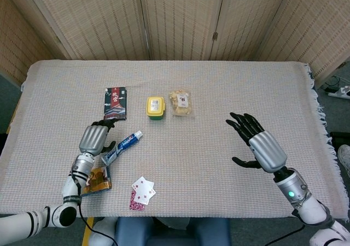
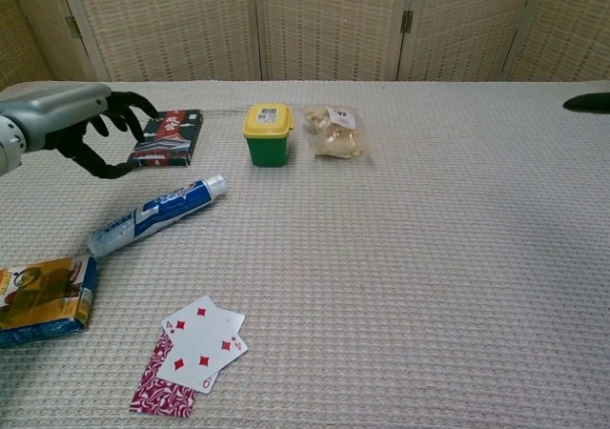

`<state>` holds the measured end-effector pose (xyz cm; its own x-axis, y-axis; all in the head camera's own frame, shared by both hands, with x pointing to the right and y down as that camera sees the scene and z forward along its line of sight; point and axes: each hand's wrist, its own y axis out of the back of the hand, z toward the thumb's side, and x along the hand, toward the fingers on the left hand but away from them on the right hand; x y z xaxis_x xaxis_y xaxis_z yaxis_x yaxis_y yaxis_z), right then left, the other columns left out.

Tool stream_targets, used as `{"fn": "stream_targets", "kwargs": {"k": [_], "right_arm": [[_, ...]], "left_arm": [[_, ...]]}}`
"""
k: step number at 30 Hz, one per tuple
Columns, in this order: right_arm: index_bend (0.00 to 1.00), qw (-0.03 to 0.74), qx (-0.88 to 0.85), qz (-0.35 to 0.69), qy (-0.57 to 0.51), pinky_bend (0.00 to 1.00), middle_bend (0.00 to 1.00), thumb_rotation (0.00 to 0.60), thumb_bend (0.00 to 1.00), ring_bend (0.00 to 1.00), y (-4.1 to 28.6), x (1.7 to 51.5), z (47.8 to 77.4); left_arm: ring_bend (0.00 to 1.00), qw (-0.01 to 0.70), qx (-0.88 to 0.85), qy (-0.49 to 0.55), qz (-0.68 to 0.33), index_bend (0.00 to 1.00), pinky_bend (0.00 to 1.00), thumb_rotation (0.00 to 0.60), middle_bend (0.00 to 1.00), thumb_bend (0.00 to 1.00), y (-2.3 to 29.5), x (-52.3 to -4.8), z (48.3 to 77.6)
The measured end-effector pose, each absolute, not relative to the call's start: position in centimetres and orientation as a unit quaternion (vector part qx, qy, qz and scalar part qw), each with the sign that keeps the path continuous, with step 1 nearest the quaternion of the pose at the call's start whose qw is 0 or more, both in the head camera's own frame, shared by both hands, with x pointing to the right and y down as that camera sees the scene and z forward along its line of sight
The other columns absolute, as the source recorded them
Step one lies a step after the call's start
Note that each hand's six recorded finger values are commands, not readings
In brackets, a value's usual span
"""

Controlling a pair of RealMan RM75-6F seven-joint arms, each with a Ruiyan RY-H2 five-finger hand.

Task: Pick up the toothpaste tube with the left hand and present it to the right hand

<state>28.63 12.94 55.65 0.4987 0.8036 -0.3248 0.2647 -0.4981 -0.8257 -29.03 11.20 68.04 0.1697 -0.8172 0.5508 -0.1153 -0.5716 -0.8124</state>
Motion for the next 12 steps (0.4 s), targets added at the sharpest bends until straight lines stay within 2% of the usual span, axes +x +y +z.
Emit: {"fn": "stream_targets", "kwargs": {"k": [7,12], "right_arm": [[0.00,0.369,-0.724,0.462,-0.355,0.00,0.00,0.600,0.26,0.00,15.1,34.6,56.0],[0.00,0.359,-0.697,0.492,-0.379,0.00,0.00,0.600,0.26,0.00,16.5,37.8,55.4]], "left_arm": [[0.26,0.364,-0.659,0.389,-0.531,0.33,0.26,0.600,0.34,0.42,11.4,-33.7,63.4],[0.26,0.391,-0.629,0.421,-0.523,0.34,0.25,0.600,0.34,0.42,13.6,-37.6,59.3]]}}
